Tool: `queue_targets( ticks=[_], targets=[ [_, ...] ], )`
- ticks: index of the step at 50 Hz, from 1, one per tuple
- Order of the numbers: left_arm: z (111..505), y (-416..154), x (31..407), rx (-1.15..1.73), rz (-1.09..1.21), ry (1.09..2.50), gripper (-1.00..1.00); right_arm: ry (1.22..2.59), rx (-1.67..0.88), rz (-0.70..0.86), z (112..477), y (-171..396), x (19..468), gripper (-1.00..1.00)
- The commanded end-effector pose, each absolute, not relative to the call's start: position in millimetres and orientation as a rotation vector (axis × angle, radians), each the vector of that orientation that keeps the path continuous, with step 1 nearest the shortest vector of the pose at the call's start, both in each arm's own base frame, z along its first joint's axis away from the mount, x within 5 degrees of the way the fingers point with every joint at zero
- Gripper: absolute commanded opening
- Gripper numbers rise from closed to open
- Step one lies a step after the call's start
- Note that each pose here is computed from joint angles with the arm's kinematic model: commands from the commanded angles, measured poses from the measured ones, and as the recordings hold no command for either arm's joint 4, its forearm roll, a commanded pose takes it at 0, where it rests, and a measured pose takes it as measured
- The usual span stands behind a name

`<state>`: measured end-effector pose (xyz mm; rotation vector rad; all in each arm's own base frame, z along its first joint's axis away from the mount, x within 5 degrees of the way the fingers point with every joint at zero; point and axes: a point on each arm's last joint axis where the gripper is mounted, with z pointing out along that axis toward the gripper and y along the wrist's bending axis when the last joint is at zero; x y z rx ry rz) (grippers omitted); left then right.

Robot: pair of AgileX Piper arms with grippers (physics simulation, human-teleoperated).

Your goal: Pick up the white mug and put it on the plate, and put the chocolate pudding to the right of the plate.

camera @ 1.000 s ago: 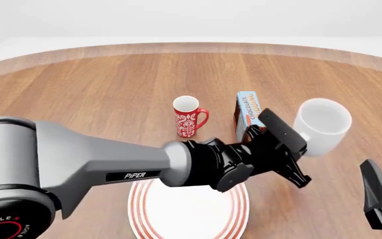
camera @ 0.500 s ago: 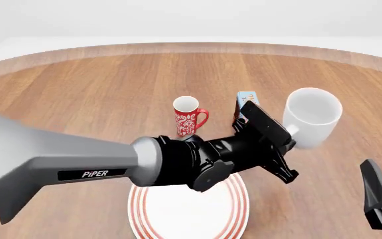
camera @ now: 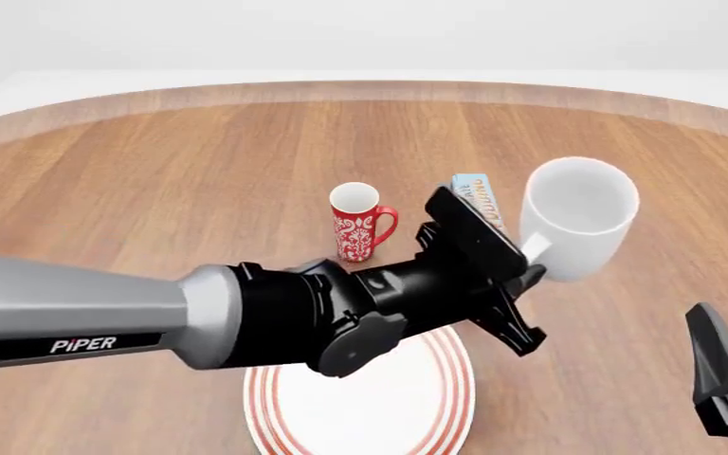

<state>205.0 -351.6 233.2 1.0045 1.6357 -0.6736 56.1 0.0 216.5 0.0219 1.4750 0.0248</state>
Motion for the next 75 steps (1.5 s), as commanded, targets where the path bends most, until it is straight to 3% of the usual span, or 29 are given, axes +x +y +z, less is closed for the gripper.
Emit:
queue_targets(
  ticks=[1, 75],
  targets=[
    [242.6, -339.6, 196.1, 1.005, -0.677, 1.610, -1.00, 1.475, 0.022, 0.025, 216.6, 0.0, 55.9, 1.00],
    [243.6, -227.4, 171.1, 0.839, -0.644, 1.653, -1.00, 1.474, 0.021, 0.026, 216.8, 0.1, 55.8, 1.00]
  ],
)
